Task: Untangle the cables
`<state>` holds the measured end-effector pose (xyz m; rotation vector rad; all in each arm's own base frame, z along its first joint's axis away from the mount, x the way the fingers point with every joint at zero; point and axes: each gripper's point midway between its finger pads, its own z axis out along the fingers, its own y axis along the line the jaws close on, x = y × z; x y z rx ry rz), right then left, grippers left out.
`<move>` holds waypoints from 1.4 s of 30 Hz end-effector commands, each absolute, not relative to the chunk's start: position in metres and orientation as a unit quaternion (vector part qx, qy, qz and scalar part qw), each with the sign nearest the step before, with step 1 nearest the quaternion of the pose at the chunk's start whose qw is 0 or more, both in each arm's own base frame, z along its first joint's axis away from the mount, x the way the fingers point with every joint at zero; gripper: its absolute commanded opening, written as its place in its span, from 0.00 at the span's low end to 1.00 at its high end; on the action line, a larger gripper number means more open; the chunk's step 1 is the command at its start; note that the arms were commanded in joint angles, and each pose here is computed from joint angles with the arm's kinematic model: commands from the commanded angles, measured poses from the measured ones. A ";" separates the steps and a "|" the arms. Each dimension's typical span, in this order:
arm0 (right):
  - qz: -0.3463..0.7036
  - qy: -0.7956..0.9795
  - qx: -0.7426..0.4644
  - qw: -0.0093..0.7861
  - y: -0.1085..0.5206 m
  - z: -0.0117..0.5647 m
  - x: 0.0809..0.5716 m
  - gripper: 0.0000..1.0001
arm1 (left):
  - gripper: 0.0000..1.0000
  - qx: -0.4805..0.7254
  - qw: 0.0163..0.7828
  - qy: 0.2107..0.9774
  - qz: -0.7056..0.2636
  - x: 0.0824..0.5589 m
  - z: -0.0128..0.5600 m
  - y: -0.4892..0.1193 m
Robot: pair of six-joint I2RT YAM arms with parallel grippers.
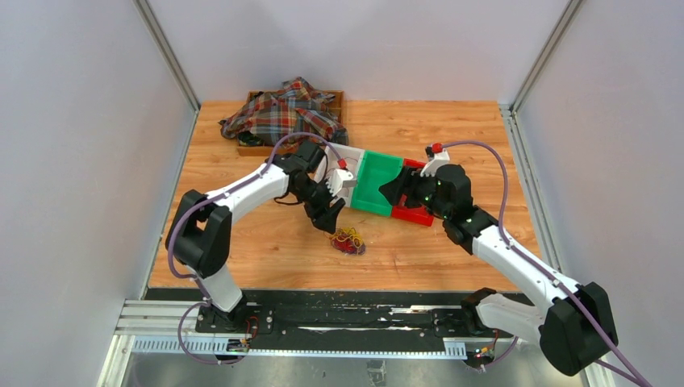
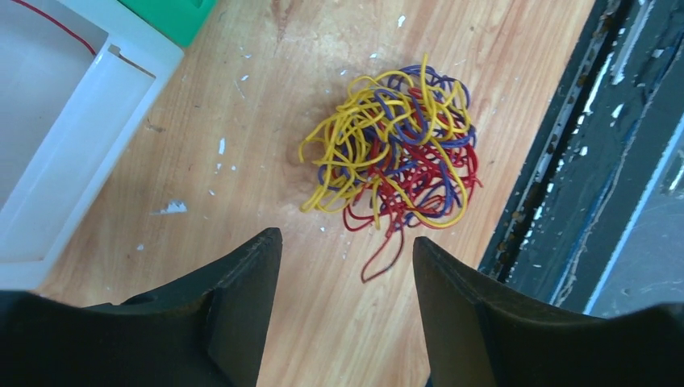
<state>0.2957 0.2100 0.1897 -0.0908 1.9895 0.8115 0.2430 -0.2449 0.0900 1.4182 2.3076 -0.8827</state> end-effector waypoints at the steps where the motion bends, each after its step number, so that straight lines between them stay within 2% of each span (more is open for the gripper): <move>1: 0.336 0.815 -0.053 0.469 0.213 0.187 0.293 0.68 | 0.61 0.514 0.150 0.792 -0.293 0.249 0.072 -0.247; 3: 0.336 0.816 -0.055 0.467 0.214 0.187 0.292 0.68 | 0.51 0.516 0.156 0.794 -0.279 0.253 0.068 -0.246; 9: 0.340 0.812 -0.067 0.470 0.221 0.187 0.289 0.74 | 0.13 0.515 0.187 0.793 -0.267 0.263 0.088 -0.247; 13: 0.344 0.806 -0.096 0.471 0.238 0.185 0.284 0.82 | 0.01 0.483 0.205 0.806 -0.273 0.262 0.119 -0.249; 28: 0.371 0.728 -0.230 0.528 0.309 0.209 0.248 0.86 | 0.01 0.403 0.240 0.818 -0.332 0.230 0.203 -0.251; 35: 0.380 0.723 -0.243 0.523 0.330 0.209 0.243 0.86 | 0.01 0.394 0.252 0.805 -0.365 0.218 0.230 -0.255; 42: 0.383 0.721 -0.206 0.539 0.339 0.215 0.260 0.85 | 0.01 0.397 0.241 0.788 -0.403 0.200 0.252 -0.258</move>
